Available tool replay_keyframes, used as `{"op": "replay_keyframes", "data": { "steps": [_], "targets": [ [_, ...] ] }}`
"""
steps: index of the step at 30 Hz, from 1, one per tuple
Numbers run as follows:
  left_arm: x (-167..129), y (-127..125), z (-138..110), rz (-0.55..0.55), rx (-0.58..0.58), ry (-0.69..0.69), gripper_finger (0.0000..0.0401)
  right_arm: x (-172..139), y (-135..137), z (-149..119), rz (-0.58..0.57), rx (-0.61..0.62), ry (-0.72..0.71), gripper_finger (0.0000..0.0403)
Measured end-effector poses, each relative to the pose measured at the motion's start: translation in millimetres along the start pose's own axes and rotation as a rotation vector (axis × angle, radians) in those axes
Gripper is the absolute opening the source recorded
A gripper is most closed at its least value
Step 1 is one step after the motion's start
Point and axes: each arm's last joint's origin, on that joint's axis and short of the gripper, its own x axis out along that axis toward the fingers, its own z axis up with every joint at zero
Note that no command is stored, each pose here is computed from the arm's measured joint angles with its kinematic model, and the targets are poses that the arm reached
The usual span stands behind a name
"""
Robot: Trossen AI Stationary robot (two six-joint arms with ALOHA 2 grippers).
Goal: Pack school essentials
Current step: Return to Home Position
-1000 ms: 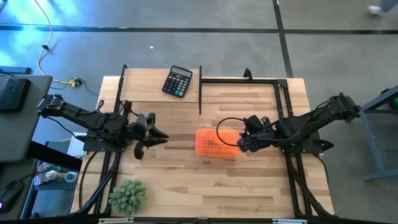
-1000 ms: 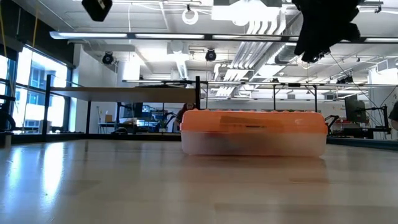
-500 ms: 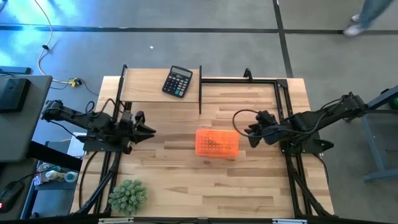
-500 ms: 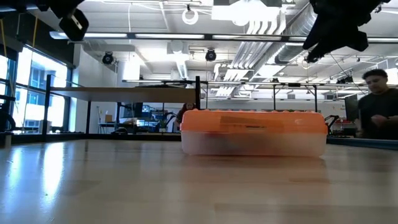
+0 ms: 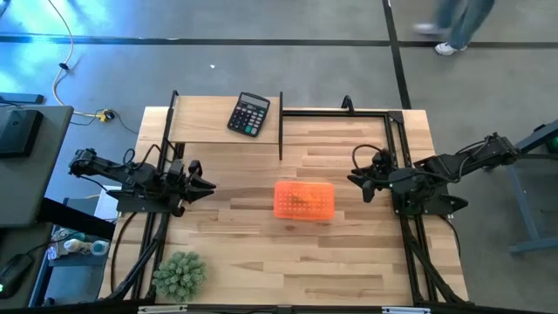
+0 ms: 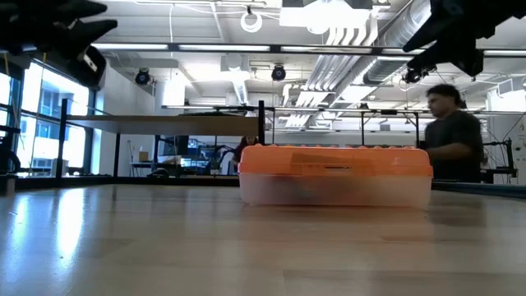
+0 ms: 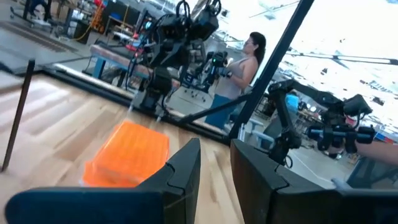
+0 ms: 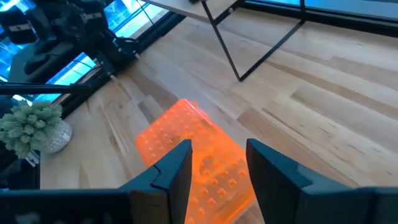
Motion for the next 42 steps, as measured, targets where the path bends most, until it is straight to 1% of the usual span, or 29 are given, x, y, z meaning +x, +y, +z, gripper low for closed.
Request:
{"op": "replay_keyframes", "data": {
  "steps": [8,11,18,21,26,30,34,37,39,42],
  "targets": [
    [-1,10,-22,0.007,-0.010,0.014,0.0078,-5,-23,-14,0.051,0.030,-0.031,0.0144],
    [-1,13,-28,0.043,-0.015,0.062,0.0078,-12,-30,-14,0.080,0.029,-0.057,0.0144],
    [-1,13,-29,0.050,-0.019,0.063,0.0078,-37,-46,-3,0.182,-0.004,-0.168,0.0144],
    [-1,13,-29,0.044,-0.003,0.072,0.0078,-48,-53,0,0.221,-0.026,-0.221,0.0144],
    [-1,13,-29,0.037,-0.028,0.078,0.0078,-58,-62,2,0.255,-0.056,-0.275,0.0144],
    [-1,13,-29,0.034,-0.006,0.074,0.0078,-57,-65,-1,0.227,-0.127,-0.256,0.0144],
    [-1,13,-29,0.034,-0.004,0.074,0.0078,-56,-67,-5,0.209,-0.169,-0.214,0.0144],
    [-1,13,-29,0.034,-0.004,0.074,0.0078,-56,-66,-6,0.239,-0.204,-0.191,0.0144],
    [-1,13,-29,0.034,-0.004,0.074,0.0078,-52,-65,-8,0.253,-0.218,-0.213,0.0144],
    [-1,13,-29,0.033,-0.004,0.073,0.0078,-39,-64,-20,0.292,-0.246,-0.243,0.0144]
  ]
}}
